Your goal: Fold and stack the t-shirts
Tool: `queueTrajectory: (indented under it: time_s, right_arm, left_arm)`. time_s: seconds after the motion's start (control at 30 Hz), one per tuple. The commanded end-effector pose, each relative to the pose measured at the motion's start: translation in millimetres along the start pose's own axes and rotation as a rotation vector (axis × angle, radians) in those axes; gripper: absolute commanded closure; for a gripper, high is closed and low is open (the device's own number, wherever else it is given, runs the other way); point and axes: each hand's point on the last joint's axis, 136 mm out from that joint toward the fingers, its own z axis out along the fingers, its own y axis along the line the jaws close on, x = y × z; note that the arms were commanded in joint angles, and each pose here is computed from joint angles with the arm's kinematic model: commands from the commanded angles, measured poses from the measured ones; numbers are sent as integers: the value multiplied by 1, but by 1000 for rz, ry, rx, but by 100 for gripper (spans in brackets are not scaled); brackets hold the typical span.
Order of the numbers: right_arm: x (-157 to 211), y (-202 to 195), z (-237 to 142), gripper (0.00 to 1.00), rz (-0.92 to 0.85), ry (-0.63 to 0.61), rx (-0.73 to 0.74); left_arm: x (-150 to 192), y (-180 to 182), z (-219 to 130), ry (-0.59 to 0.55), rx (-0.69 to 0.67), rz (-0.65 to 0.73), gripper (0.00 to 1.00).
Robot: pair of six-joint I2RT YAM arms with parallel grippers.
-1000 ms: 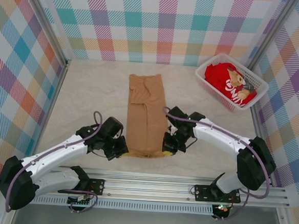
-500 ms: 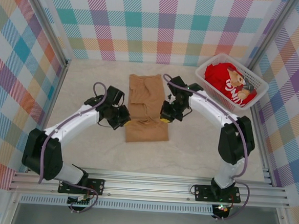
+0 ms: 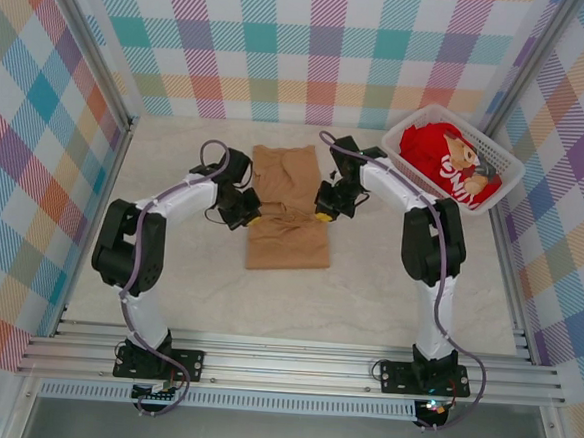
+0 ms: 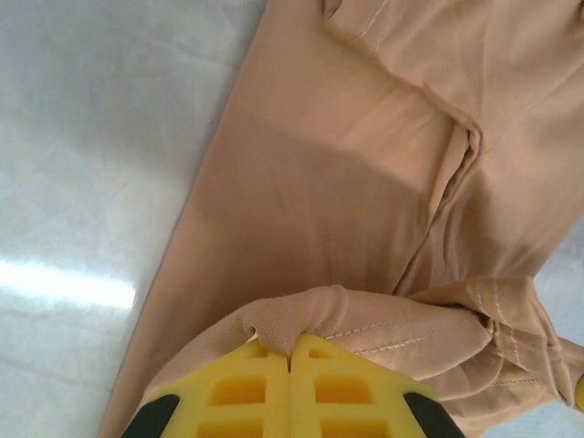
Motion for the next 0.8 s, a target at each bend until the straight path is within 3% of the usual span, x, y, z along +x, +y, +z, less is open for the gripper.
queueTrajectory:
  time_s: [0.0, 0.03, 0.1, 0.17, 0.27, 0.43, 0.57, 0.77]
  right_arm:
    - [-9, 0, 5, 100, -9, 15, -4]
    - [-13, 1, 6, 99, -15, 12, -14]
    - [-22, 5, 7, 81, -42, -9, -35]
    - [-30, 6, -1, 64, -65, -42, -37]
    - [-34, 4, -24, 55, -86, -105, -33]
    - [6, -20, -38, 53, -34, -100, -11]
    - [63, -42, -23, 57, 34, -37, -48]
    - [112, -54, 10, 55, 105, 66, -95]
  left_arm:
    - [-17, -11, -1, -10, 26, 37, 98]
    - [-21, -12, 1, -15, 20, 42, 95]
    - [-27, -11, -3, -30, 4, 47, 80]
    - [-30, -8, -13, -60, -16, 49, 58]
    - [-24, -1, -36, -98, -23, 46, 46]
    - [25, 36, -50, -32, -17, -23, 42]
    - [78, 63, -39, 77, -3, -92, 48]
    - [113, 69, -12, 154, 26, -136, 48]
